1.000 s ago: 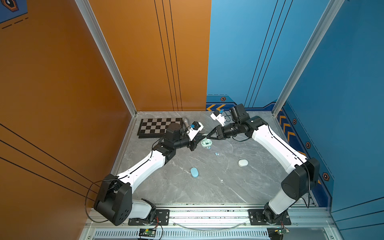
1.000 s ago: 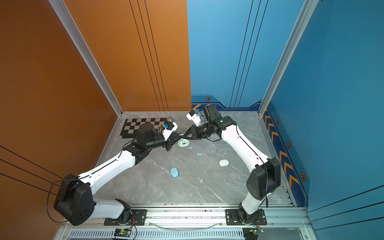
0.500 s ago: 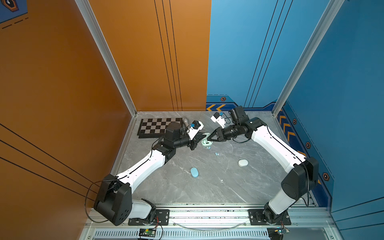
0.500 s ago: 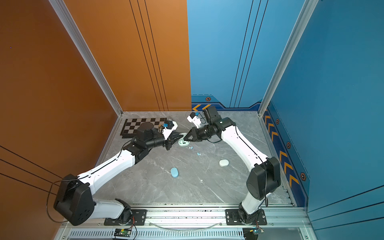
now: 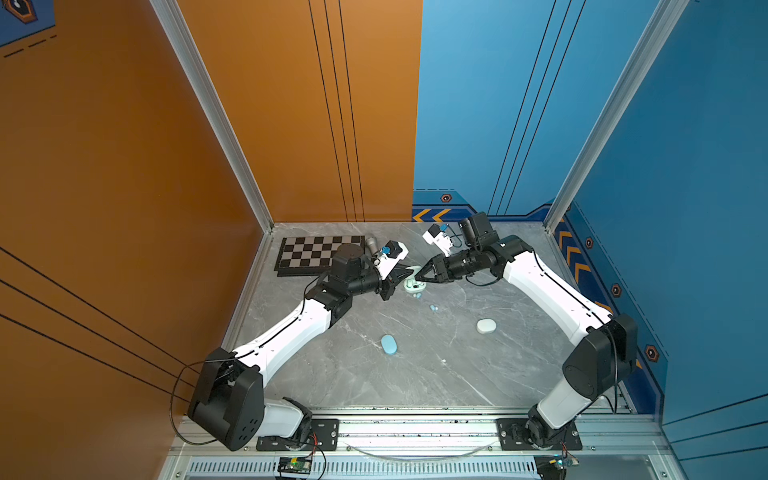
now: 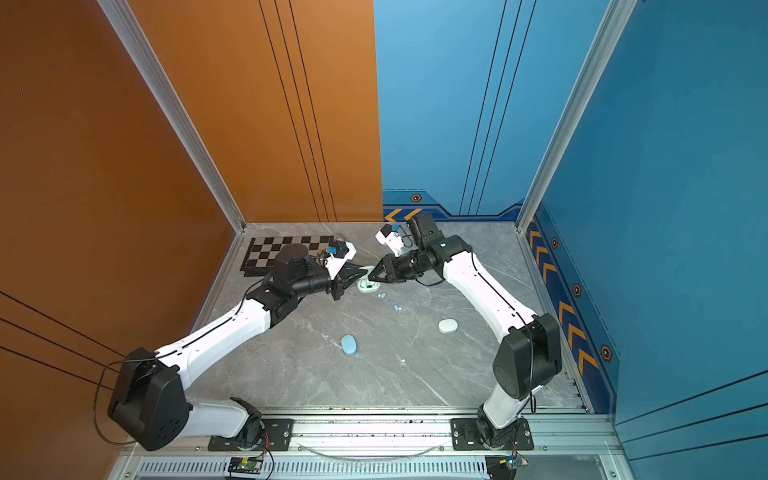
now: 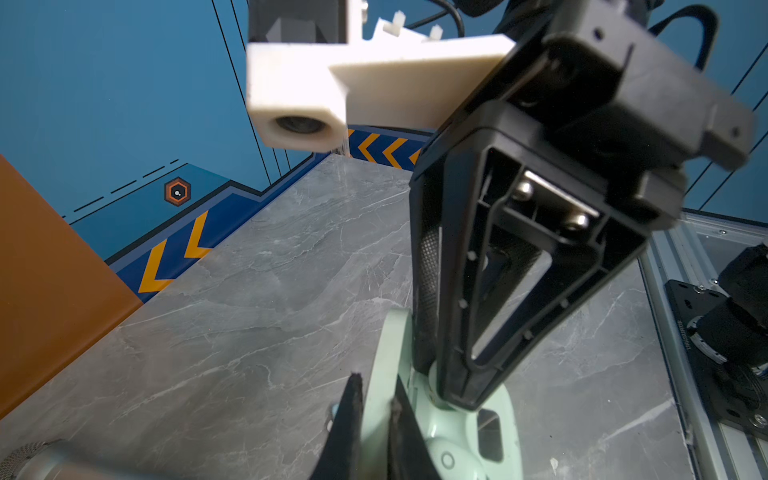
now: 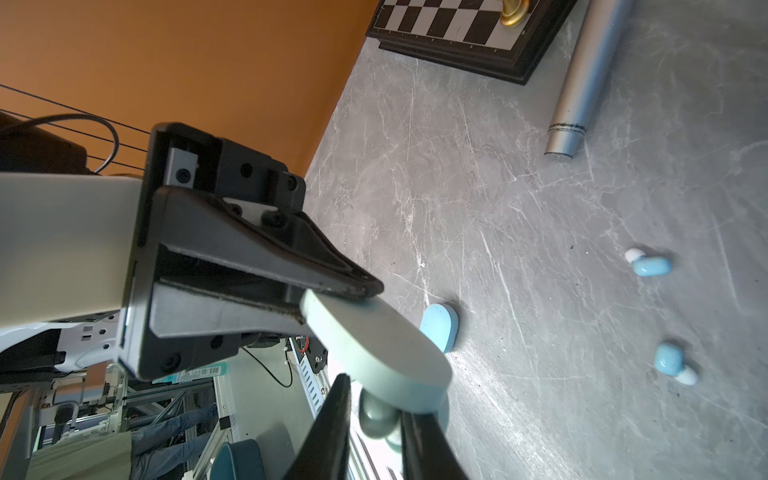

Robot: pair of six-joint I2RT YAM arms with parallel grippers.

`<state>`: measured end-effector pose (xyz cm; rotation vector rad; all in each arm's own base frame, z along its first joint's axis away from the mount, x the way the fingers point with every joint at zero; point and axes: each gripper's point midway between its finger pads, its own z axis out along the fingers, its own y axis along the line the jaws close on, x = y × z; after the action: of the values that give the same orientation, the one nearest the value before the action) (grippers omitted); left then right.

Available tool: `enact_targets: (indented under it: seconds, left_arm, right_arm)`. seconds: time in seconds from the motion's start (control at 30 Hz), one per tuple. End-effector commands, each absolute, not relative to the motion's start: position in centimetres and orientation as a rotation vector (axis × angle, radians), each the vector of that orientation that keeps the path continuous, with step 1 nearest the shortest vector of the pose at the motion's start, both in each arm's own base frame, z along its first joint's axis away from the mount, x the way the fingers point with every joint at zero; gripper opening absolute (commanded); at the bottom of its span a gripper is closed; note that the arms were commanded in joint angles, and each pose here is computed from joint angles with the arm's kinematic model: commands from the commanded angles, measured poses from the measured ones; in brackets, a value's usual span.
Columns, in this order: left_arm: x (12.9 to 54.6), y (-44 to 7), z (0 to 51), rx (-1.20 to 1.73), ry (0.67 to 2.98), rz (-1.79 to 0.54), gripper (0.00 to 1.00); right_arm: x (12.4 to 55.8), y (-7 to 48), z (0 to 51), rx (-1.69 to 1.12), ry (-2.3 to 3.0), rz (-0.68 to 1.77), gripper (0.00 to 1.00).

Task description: Insert the wireless bluetooth earbuds into the charging case

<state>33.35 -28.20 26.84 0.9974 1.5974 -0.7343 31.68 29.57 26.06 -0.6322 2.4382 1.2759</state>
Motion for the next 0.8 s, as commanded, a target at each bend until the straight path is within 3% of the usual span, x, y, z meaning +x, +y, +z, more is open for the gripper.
enact_targets:
  seconds: [0.0,0.43,0.6,0.77]
  left_arm:
    - [33.1,-29.1,29.5,1.013,1.509,-0.745,0.00]
    - [33.2,-29.6,29.3,1.019,1.504,-0.732,0.00]
    - [33.4,-30.0,28.9,1.018,1.511,-0.711,0.00]
    - [33.3,-31.3,27.1,1.064,1.521,-0.648,0.00]
  right_arm:
    - [32.5,28.5,25.7,-0.602,2.445,1.173,0.28]
    - [35.8,25.7,32.5,-0.469,2.246,0.948,0.29]
    - [38.4,21.4,36.0,-0.132,2.148,0.819,0.24]
    - [39.6,16.2,36.1,0.089,2.137,0.830,0.33]
